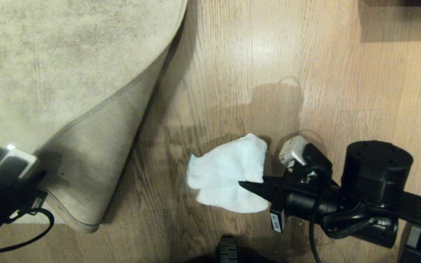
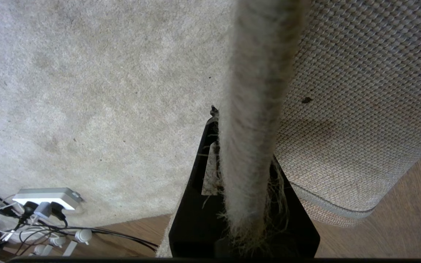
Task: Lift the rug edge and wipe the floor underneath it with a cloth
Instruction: Wipe the floor under the carpet with a rag
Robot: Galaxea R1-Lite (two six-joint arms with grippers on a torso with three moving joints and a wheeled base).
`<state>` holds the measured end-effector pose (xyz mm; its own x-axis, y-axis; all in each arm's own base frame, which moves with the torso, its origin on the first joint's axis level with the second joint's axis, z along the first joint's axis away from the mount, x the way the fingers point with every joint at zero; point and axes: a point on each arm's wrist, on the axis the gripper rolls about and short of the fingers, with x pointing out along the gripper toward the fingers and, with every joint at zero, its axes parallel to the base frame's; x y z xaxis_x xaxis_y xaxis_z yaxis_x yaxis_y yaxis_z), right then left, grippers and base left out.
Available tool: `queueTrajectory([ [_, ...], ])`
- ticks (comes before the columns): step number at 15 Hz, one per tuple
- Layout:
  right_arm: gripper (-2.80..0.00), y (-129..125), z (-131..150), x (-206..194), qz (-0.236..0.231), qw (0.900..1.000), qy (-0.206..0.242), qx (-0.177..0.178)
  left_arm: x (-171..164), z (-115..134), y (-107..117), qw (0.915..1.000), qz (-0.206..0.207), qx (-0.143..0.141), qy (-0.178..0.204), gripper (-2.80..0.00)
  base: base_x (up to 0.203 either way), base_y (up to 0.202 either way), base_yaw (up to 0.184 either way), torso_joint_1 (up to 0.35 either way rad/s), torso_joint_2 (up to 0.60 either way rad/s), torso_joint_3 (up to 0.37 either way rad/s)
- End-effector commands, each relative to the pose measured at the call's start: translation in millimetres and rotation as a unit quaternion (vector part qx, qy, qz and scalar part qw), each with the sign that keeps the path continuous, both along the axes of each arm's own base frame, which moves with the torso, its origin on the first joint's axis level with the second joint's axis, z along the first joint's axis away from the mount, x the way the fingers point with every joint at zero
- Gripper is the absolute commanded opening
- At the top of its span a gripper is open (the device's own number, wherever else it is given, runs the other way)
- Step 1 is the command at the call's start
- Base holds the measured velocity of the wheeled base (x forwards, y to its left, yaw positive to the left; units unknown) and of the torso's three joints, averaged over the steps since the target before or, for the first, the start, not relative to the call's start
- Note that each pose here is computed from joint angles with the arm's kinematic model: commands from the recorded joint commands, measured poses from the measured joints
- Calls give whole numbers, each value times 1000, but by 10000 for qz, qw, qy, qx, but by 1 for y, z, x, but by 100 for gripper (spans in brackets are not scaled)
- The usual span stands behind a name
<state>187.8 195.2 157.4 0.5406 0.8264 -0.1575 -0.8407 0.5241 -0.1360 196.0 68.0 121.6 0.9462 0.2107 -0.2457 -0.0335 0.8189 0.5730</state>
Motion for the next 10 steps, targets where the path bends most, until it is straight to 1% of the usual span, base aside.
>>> queueTrajectory([
  [1, -280, 7, -8, 3, 61, 9999, 61, -67, 0, 0, 0, 10000, -8, 26, -11, -280, 0, 0, 0, 0, 0, 0],
  [10, -280, 35, -14, 15, 186, 9998, -23, 6, 0, 0, 0, 10000, -16, 30, -17, -280, 0, 0, 0, 0, 0, 0],
])
